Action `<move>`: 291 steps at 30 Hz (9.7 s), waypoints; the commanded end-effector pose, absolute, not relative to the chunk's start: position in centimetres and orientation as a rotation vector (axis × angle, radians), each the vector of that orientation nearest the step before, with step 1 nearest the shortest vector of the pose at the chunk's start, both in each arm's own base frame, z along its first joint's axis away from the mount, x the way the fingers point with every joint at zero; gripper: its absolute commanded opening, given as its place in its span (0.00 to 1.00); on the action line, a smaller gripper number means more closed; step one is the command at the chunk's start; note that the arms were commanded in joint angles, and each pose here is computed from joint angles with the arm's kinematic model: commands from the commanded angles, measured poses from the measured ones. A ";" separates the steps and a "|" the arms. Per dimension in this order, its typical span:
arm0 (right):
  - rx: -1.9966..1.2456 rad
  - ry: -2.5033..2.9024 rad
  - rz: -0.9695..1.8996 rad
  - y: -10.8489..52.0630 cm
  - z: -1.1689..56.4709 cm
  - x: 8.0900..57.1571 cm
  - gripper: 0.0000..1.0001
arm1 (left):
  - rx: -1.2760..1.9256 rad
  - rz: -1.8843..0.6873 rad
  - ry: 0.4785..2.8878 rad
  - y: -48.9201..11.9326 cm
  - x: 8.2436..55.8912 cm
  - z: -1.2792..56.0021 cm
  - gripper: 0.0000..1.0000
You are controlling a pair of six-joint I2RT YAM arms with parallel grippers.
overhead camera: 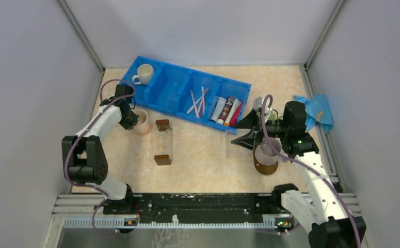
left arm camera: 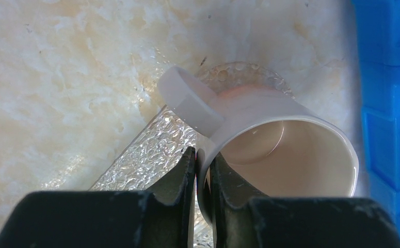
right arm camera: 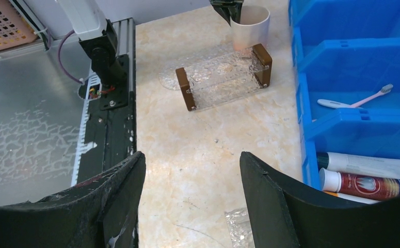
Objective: Prepare toiletry sets of a toothbrush and toothpaste on the tray
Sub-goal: Place the cup at the center of the board, then pick up the cup from the storage box, then place the cup at the center of the board, then pick up the toothpaste from the storage box.
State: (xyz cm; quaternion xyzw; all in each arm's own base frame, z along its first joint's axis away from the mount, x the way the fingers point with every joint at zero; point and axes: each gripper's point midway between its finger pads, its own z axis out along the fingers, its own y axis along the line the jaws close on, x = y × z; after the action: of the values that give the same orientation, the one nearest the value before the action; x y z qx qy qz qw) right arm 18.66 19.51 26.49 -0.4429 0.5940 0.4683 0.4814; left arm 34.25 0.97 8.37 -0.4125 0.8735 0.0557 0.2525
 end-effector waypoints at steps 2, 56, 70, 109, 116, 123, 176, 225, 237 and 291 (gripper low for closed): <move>-1.113 1.393 1.122 19.8 27.1 18.5 0.67 | -1.118 0.162 2.353 1.2 34.1 8.7 0.19; -1.120 1.386 1.106 19.7 27.1 18.4 0.67 | -1.223 -0.220 2.029 1.4 54.3 19.4 0.81; -1.118 1.395 1.087 19.6 26.9 18.7 0.67 | -1.338 -0.269 2.042 0.7 58.9 13.7 0.67; -1.116 1.414 1.067 19.6 26.4 19.1 0.67 | -1.351 -0.159 2.077 2.8 57.2 10.9 0.46; -1.117 1.413 1.060 19.5 26.4 19.1 0.67 | -1.345 -0.220 2.091 2.4 57.9 9.5 0.45; -1.120 1.410 1.061 19.6 26.5 19.1 0.67 | -1.308 -0.309 2.034 1.9 58.9 9.3 0.42; -1.125 1.415 1.074 19.8 25.9 18.9 0.67 | -1.272 -0.255 1.992 0.9 21.3 22.8 0.00; -1.141 1.408 1.059 20.1 25.8 18.8 0.67 | -1.348 0.023 2.446 0.6 20.5 8.9 0.34; -1.142 1.408 1.052 20.1 25.8 18.9 0.67 | -1.275 -0.102 2.350 0.0 21.0 14.7 0.67; -0.892 1.664 0.738 12.1 30.1 28.9 0.60 | 0.637 -0.772 1.389 -35.2 39.1 35.3 0.74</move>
State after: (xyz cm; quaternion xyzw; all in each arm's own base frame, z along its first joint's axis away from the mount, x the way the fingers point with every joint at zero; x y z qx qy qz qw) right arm 26.74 14.84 28.61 -0.4204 0.6701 0.3324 0.5135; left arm 35.53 -34.36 33.87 0.2603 0.6233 -0.4103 0.6127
